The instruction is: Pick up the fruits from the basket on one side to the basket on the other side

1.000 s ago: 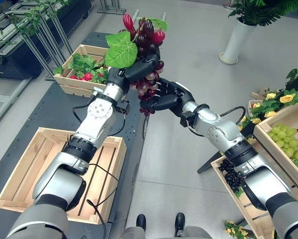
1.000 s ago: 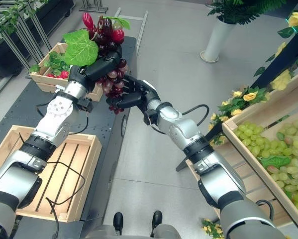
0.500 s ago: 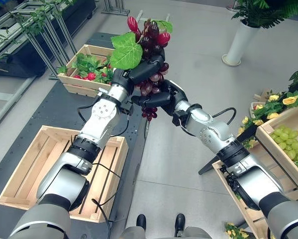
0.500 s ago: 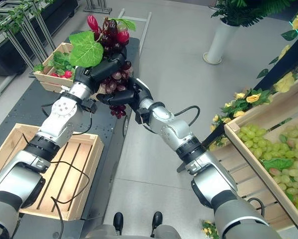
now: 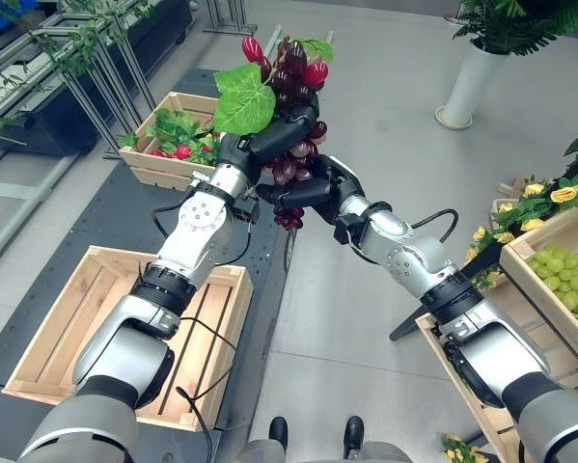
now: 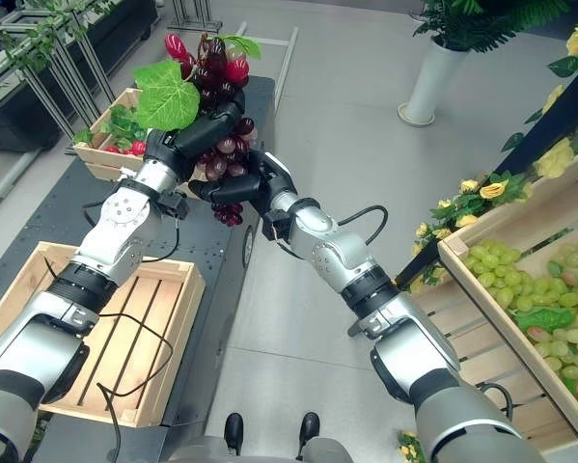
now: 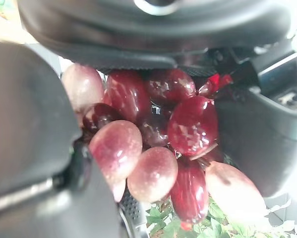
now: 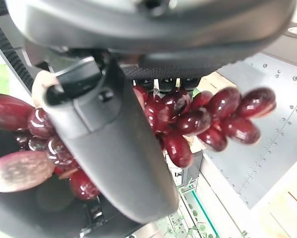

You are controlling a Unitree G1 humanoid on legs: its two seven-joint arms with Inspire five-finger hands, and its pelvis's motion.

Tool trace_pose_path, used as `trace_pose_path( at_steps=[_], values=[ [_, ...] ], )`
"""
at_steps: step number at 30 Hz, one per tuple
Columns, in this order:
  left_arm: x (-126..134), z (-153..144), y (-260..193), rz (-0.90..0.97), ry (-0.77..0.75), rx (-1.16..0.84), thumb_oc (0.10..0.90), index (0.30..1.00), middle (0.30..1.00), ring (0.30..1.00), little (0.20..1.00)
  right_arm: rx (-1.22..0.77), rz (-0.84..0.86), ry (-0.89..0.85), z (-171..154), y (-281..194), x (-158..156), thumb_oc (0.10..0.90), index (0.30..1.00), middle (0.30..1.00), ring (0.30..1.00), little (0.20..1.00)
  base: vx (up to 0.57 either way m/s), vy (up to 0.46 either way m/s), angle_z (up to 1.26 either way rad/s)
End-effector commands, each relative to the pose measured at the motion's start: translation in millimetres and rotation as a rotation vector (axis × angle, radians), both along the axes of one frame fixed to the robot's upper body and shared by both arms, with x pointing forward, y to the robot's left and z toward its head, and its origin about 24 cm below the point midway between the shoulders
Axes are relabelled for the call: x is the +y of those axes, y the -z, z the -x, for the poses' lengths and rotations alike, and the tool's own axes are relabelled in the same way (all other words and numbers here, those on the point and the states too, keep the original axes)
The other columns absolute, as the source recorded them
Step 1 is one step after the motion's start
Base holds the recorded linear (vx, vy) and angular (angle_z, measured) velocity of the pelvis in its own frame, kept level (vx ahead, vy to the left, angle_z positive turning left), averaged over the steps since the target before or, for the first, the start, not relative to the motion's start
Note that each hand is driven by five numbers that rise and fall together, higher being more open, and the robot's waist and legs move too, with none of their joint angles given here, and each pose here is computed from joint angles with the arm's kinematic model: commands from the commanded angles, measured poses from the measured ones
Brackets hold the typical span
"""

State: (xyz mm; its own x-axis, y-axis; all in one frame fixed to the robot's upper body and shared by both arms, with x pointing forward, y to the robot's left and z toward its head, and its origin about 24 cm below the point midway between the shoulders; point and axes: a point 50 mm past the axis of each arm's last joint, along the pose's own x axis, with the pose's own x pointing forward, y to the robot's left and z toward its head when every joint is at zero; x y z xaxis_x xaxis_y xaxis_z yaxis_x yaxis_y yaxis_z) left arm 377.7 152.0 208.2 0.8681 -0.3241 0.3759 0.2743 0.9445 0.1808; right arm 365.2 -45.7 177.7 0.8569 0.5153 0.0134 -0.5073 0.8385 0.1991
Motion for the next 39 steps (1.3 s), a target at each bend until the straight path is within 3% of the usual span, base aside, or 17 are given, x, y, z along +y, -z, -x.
trace_pose_path(
  at_steps=[1,14,15,16,17,28,39],
  values=[
    [-28.4,-3.0,2.3,0.017,0.103,-0.013,0.4,0.3,0.3,0.3,0.3,-0.206,-0.331,-0.018,2.9,-56.1,14.6,0.4,0.3,0.3,0.3,0.3,0.0,0.0,0.0],
    [-29.2,-3.3,5.4,0.015,0.099,0.012,0.408,0.312,0.312,0.312,0.312,-0.201,-0.345,0.054,-1.0,-54.5,6.5,0.4,0.3,0.3,0.3,0.3,0.0,0.0,0.0],
    [-29.0,-3.4,6.0,0.015,0.095,0.014,0.527,0.491,0.491,0.491,0.491,-0.203,-0.346,0.058,-1.3,-54.6,5.9,0.4,0.3,0.3,0.3,0.3,0.0,0.0,0.0],
    [-28.5,-3.6,6.6,0.016,0.091,0.018,0.569,0.554,0.554,0.554,0.554,-0.206,-0.345,0.064,-1.5,-54.8,5.6,0.4,0.3,0.3,0.3,0.3,0.0,0.0,0.0],
    [-27.7,-4.0,8.0,0.012,0.081,0.021,0.8,0.9,0.9,0.9,0.9,-0.209,-0.345,0.073,-1.2,-55.1,5.0,0.4,0.3,0.3,0.3,0.3,0.0,0.0,0.0],
    [-15.0,-4.2,19.0,0.009,0.019,0.05,0.8,0.9,0.9,0.9,0.9,-0.239,-0.294,0.141,-3.5,-50.0,-7.6,0.4,0.3,0.3,0.3,0.3,0.0,-0.001,-0.01],
    [31.3,1.4,45.5,0.018,-0.117,0.121,0.8,0.9,0.9,0.9,0.9,-0.198,-0.218,0.261,-6.5,-11.9,-59.7,0.4,0.3,0.3,0.3,0.3,0.0,0.0,0.0]
  ],
)
